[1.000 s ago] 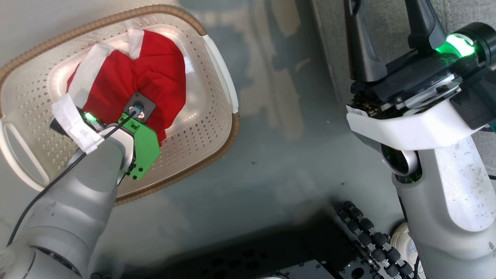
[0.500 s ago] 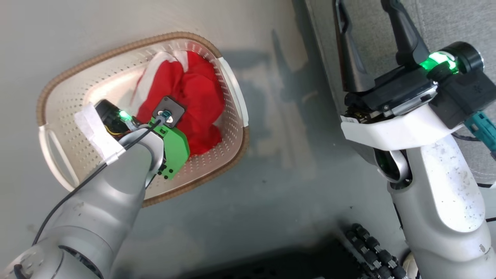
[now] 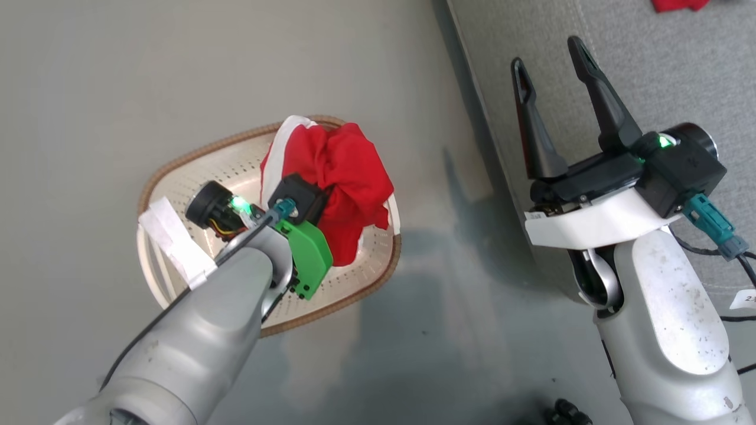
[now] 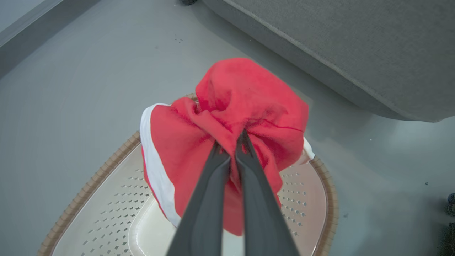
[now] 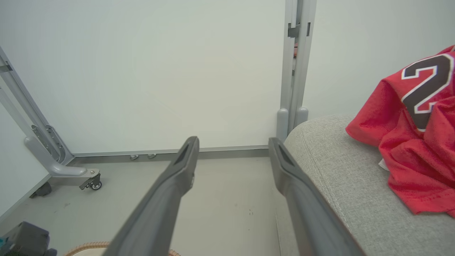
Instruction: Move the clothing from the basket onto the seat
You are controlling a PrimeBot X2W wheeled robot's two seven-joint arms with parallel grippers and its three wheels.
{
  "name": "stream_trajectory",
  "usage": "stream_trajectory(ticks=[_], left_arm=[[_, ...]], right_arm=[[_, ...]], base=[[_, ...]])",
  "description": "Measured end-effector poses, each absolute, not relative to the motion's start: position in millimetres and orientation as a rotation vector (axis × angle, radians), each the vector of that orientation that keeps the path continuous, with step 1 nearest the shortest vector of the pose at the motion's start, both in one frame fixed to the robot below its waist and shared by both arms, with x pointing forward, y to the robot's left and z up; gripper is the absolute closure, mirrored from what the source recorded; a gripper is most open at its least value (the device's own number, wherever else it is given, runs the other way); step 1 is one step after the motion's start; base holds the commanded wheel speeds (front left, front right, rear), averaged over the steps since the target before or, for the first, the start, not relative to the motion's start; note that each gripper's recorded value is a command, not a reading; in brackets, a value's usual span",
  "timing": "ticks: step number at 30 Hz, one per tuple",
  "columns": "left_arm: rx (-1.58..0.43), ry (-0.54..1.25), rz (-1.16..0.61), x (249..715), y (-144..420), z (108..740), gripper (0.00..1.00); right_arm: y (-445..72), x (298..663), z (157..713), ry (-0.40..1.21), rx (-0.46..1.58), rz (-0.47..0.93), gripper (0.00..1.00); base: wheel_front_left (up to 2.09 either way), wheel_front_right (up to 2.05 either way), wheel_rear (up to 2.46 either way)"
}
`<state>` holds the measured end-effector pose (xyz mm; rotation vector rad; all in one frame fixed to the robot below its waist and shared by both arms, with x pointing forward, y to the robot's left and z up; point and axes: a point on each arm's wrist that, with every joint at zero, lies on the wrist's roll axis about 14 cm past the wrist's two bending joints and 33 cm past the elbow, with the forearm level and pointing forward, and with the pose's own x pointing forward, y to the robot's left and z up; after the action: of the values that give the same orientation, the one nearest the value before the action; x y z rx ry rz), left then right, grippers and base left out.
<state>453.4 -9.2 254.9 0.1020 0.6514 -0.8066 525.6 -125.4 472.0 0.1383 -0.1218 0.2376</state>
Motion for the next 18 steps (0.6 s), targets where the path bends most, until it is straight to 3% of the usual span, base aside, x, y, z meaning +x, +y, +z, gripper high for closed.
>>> stream_trajectory(ticks=[18], left_arm=[[0.034, 0.233, -0.663, 468.5, 12.0, 413.7, 1.00]], right_arm=[[-111.0, 481.7, 521.9, -0.180, 0.165, 0.259, 0.00]], base=[[0.00, 0.00, 0.00]])
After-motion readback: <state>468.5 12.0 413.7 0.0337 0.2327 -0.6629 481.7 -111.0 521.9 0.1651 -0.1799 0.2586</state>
